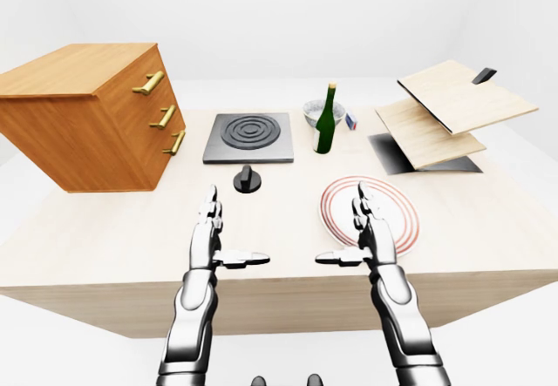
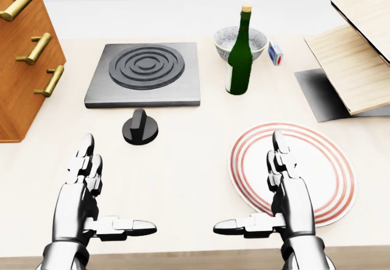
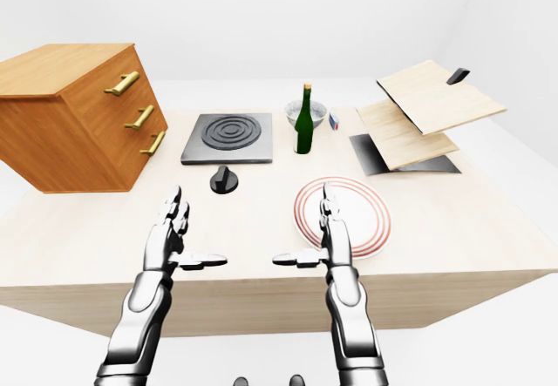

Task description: Turn on the stove.

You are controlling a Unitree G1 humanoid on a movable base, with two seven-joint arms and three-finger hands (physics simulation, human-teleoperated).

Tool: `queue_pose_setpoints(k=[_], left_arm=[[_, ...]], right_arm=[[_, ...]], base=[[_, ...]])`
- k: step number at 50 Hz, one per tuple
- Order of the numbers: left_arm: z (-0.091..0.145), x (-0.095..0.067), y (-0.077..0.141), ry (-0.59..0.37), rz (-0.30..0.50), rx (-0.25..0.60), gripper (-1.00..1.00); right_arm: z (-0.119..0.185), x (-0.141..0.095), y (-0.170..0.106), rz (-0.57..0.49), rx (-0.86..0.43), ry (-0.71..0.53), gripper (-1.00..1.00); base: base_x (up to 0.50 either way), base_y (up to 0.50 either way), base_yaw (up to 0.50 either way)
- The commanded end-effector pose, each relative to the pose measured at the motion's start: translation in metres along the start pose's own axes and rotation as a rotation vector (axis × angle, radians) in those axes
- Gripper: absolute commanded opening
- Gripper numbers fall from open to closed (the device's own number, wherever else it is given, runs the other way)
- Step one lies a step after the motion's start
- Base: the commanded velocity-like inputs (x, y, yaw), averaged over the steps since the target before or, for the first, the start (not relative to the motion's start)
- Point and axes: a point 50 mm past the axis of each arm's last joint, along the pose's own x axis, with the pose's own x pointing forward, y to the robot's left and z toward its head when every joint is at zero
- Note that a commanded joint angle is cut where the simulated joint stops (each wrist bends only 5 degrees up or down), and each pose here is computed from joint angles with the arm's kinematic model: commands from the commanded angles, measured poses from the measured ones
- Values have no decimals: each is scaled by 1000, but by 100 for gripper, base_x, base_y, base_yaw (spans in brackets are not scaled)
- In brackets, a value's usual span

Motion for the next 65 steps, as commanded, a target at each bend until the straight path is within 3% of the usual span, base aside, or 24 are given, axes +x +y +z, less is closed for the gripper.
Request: queue_pose_setpoints(k=[1,36,46,57,65], left_arm=[[0,0,7,0,0,-1,100],[2,1,11,-3,10,-9,100],[1,2,10,1,8,-7,100],[-25,27,4,79,-13,-1,100],[-41,32,-6,161,-33,12,100]], right_arm=[[1,-3,-4,17,-2,2,100],[-3,-1,-1,36,1,10,100],[-3,-2,-2,47,11,14,100],[-3,-2,-2,45,13,12,100],[-3,-1,-2,45,13,16,100]], base=[[0,0,0],[39,0,0],[0,0,0],[0,0,0],[0,0,0]])
